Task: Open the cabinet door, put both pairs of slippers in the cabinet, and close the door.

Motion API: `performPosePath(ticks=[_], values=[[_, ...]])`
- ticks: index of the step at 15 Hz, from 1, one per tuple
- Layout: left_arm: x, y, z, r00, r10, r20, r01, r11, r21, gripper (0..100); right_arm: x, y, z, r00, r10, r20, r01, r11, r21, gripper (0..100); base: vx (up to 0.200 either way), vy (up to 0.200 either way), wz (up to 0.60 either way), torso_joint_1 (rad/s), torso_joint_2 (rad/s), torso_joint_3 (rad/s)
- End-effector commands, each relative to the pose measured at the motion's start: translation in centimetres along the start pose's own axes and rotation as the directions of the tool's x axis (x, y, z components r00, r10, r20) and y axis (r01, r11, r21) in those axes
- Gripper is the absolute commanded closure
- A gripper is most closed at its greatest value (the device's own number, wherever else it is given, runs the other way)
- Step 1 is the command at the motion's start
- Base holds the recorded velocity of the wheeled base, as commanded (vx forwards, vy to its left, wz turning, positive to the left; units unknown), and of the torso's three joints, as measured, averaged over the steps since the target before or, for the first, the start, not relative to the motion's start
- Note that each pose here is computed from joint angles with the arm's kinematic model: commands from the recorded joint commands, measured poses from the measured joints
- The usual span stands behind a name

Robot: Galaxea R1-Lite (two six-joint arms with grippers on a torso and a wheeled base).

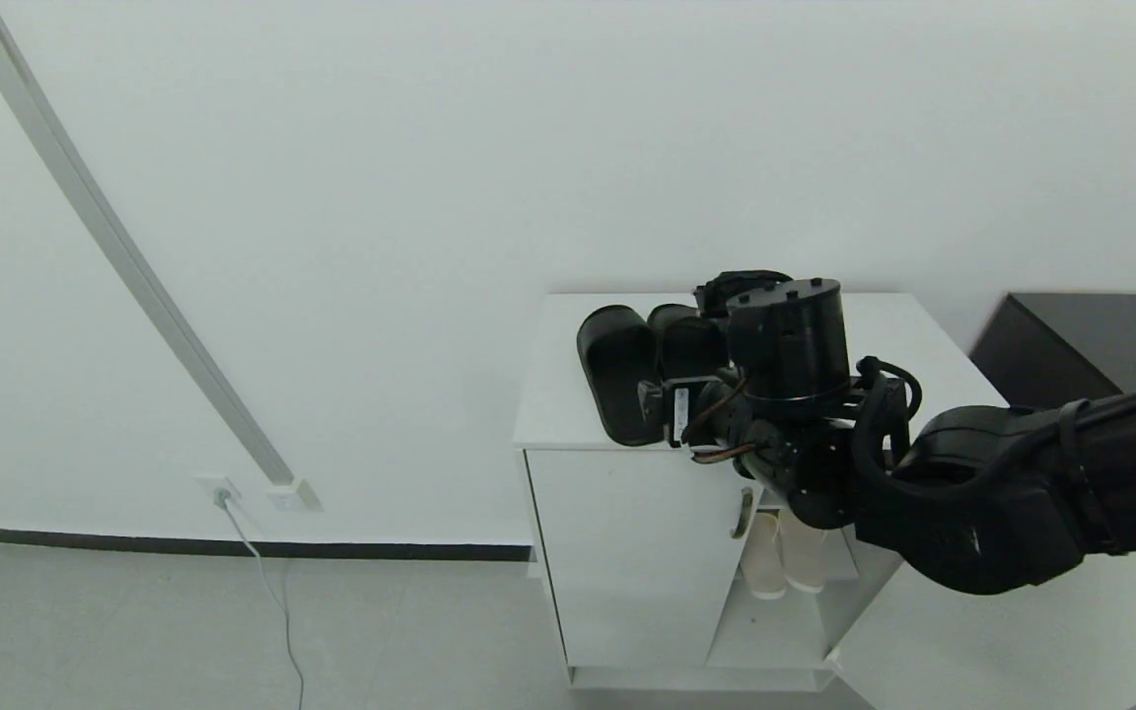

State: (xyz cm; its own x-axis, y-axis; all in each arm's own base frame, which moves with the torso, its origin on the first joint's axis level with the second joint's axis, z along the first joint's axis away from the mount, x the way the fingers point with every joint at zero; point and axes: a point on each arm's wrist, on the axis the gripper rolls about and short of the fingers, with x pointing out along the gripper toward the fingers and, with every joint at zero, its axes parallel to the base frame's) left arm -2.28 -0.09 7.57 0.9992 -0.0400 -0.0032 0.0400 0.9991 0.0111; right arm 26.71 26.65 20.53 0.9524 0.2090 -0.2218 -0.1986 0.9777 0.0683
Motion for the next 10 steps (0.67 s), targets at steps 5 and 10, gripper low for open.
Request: performPosePath(ticks=[5, 10], values=[[0.0, 0.0, 0.0, 1.0, 0.0, -0.001, 0.0, 1.0, -0.001, 100, 1.4, 0.8, -3.1, 1.0, 0.007, -0.004, -0.007, 1.0, -0.009, 0, 0.2, 0.0, 0.0, 0.005, 0.0, 0.001], [0.0, 0.0, 0.0, 1.0, 0.0, -0.001, 0.0, 1.0, -0.004, 100, 2.2, 1.3, -6.6, 1.0, 0.022, -0.003, -0.022, 0.999, -0.026, 0, 0.12, 0.0, 0.0, 0.003, 0.0, 0.0]])
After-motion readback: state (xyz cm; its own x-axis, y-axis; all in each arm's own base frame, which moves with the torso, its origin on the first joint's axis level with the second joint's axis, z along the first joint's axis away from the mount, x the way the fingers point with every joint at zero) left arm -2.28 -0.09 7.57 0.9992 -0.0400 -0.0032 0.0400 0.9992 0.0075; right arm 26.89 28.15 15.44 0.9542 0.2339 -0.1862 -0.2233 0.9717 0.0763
